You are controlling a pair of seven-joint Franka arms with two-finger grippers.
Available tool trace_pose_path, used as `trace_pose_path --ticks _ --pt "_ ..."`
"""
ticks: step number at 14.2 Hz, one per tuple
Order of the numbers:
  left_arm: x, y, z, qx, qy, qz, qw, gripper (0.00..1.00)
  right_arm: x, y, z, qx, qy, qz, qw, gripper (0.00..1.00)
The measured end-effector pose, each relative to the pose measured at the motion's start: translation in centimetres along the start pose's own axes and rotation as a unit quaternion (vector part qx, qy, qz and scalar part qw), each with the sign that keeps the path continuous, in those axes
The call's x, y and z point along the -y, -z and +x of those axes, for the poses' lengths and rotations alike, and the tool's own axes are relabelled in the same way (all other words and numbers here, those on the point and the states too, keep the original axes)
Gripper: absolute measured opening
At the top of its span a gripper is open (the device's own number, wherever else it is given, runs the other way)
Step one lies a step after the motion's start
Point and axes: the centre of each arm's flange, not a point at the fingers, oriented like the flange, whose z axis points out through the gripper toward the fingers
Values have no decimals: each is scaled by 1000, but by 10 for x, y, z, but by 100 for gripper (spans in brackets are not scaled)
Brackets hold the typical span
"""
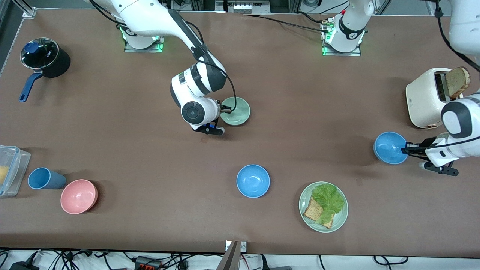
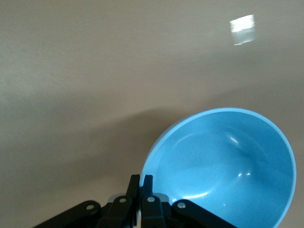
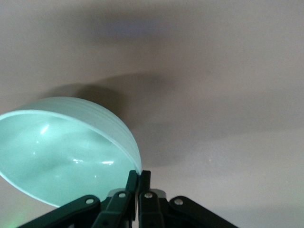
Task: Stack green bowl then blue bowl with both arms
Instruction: 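Carry the blue bowl toward the green bowl while the right gripper withdraws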
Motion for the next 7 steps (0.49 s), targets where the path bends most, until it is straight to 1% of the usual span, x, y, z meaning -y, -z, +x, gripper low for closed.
trace_pose_path --ticks 3,4,5,6,7 --pt "-36 38 -5 16 15 -18 1000 4 0 -7 2 1 -1 -2 1000 4" --pt "-52 49 -5 22 26 -23 999 4 0 -12 4 2 -2 -3 1000 8" --pt "-70 59 -6 30 41 -29 998 4 0 -14 5 2 -3 -3 1000 16" --pt "-92 69 -6 38 55 -33 997 4 1 -15 5 2 -6 -3 1000 27" --pt "-116 80 -6 46 69 -35 996 4 2 -14 4 0 -13 -2 1000 36"
